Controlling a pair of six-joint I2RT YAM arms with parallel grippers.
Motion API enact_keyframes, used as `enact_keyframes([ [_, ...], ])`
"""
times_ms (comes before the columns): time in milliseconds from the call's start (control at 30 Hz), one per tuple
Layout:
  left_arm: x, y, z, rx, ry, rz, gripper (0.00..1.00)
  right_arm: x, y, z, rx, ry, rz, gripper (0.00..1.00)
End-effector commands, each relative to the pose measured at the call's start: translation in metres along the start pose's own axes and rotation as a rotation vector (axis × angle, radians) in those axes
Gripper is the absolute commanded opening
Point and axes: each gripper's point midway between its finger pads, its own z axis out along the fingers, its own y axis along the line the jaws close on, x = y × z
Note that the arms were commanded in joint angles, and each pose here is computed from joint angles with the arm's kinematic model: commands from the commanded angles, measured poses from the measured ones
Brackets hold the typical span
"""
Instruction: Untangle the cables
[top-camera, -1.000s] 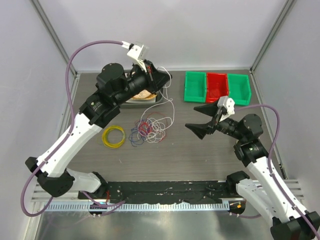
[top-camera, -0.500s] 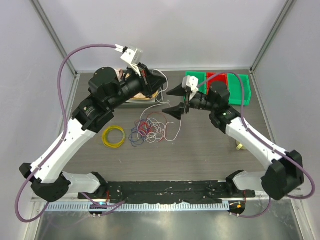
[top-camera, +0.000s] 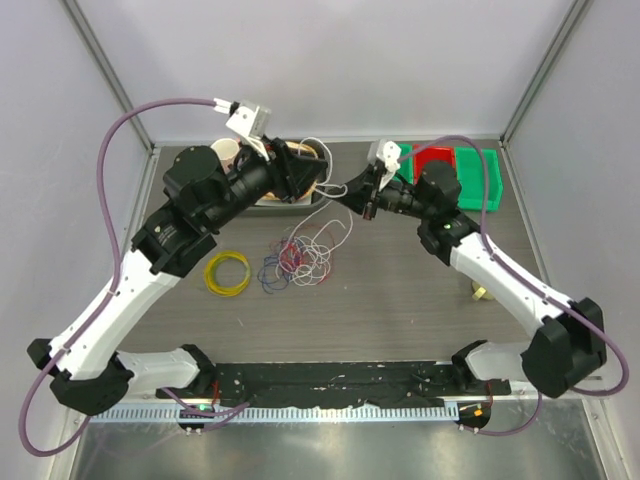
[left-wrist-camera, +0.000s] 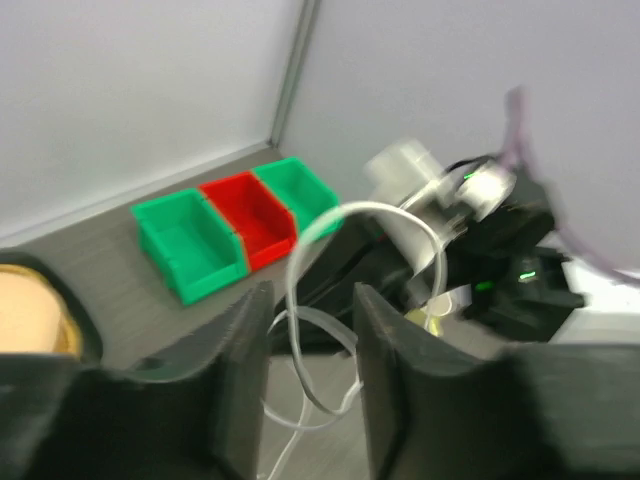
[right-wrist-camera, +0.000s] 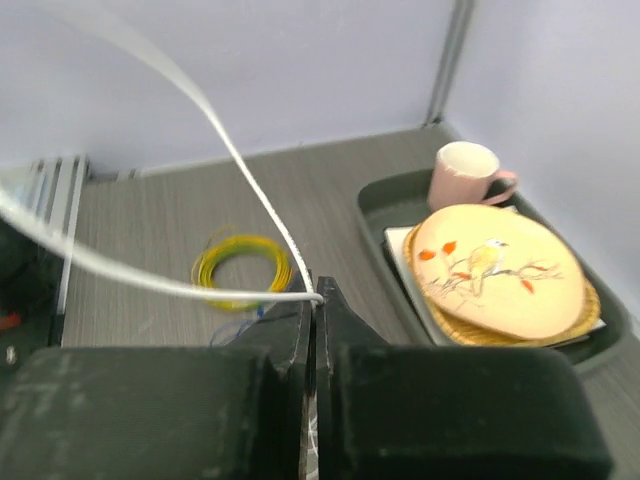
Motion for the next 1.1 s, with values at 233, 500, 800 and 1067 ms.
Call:
enact_keyframes([
  [233,0.076,0.077,-0.050,-0.367,-0.034,-0.110,1.00,-0.187,-0.064,-0.079,0.666,-0.282,0.111,0.01],
  [500,0.168,0.068,-0.021,-0.185,0.144,-0.060,1.00,-0.262,-0.040,-0.070,0.527,-0.372,0.221,0.01],
  [800,0.201,0.058,0.009,-0.079,0.234,-0.079,1.00,-0.297,-0.031,-0.077,0.507,-0.429,0.234,0.01],
  [1067,0.249,0.078,0.017,-0.169,0.318,-0.155,1.00,-0.208,-0.112,-0.103,0.964,-0.244,0.203,0.01],
])
